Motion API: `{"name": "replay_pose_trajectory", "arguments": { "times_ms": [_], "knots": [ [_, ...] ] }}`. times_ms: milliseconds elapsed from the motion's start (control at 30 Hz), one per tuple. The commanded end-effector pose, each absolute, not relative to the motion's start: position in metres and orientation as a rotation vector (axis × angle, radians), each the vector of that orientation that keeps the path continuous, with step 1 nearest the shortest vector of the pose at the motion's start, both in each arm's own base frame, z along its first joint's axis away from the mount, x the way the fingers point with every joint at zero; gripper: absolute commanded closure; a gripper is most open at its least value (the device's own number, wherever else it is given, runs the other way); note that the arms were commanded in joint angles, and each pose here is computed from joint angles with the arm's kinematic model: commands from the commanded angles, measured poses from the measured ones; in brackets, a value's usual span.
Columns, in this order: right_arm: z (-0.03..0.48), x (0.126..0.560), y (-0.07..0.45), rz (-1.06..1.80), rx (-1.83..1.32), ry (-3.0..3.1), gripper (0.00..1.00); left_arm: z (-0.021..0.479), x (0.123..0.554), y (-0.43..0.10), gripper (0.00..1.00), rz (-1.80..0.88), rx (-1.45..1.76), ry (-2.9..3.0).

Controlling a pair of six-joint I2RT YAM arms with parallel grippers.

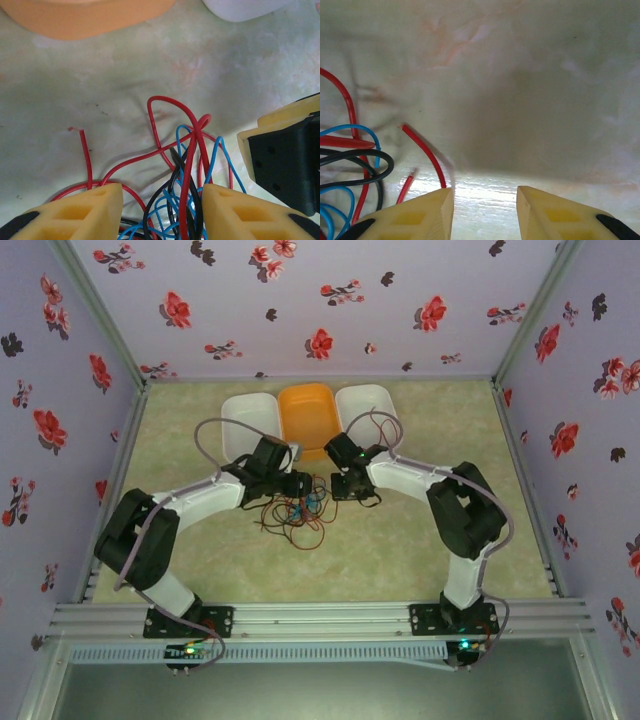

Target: Untangle the cables

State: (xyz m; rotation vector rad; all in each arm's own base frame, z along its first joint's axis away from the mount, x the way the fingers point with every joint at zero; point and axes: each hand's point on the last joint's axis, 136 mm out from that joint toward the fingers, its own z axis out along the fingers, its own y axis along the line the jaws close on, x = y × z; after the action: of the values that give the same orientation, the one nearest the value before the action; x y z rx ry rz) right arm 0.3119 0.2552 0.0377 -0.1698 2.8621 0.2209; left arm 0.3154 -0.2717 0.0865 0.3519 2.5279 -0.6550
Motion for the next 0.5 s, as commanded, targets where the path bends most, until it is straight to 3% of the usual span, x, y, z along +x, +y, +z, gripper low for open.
{"name": "replay_pose_trajectory", "arguments": {
  "times_ms": [0,333,467],
  "knots": [
    [0.038,0.311,0.267,0.241,-0.197,2.867,0.61,0.078,0.312,-0.273,0.56,-0.682,0.323,2.546],
    [0.017,0.303,0.276,0.189,-0.256,2.898,0.62,0.079,0.315,-0.272,0.57,-0.683,0.302,2.532],
    [0.009,0.302,0.272,0.152,-0.250,2.911,0.68,0.078,0.314,-0.270,0.63,-0.672,0.289,2.534]
  ]
}}
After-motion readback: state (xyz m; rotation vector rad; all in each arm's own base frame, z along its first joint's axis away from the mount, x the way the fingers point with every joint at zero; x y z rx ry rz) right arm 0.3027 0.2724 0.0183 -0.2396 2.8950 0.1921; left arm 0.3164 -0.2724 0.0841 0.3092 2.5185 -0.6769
